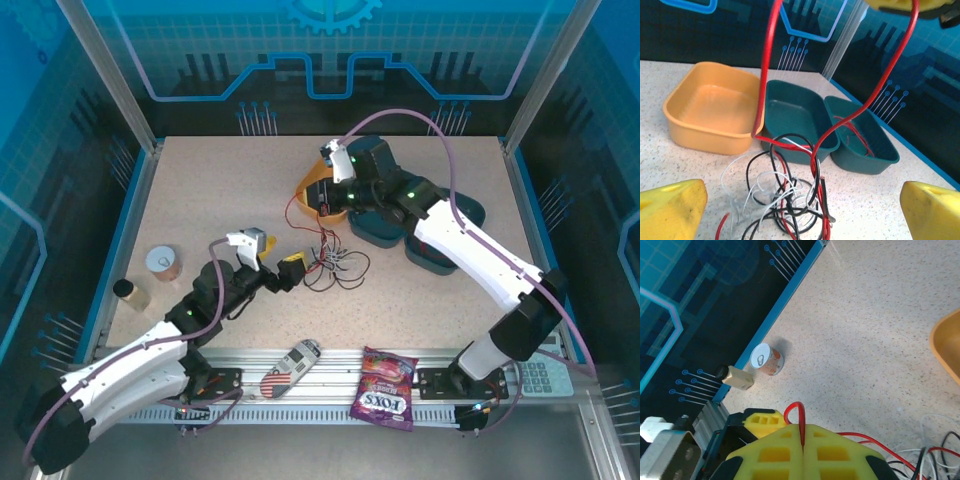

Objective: Untangle the cables

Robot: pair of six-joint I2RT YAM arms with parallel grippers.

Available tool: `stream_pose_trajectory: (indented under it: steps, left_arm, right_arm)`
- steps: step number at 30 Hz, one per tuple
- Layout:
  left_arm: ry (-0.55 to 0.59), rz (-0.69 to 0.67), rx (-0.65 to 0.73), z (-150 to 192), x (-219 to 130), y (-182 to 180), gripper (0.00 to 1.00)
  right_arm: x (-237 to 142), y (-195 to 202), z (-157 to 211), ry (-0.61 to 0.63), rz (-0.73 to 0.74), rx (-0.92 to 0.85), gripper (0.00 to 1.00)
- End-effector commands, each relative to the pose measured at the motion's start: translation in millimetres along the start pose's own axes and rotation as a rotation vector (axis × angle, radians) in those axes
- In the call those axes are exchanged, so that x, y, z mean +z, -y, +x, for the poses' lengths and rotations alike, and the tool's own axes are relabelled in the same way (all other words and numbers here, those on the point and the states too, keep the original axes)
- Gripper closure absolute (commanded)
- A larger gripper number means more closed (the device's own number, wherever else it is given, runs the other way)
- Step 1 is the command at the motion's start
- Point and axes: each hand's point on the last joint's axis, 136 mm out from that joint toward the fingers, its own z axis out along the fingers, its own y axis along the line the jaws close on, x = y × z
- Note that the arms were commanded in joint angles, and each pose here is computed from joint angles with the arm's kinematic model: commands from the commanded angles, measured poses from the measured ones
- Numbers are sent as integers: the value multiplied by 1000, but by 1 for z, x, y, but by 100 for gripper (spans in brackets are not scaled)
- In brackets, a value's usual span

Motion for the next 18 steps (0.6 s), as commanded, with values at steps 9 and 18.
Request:
stream_pose_trajectory:
  steps: [9,18]
  left_arm:
    - [-117,-91,-30,34,29,-20,1]
    - [-187,-384,-68,67,19,-76,1]
  right_arm:
    - [23,-50,-14,27,-103,-37,100]
    - [9,-68,-26,50,-104,-88,100]
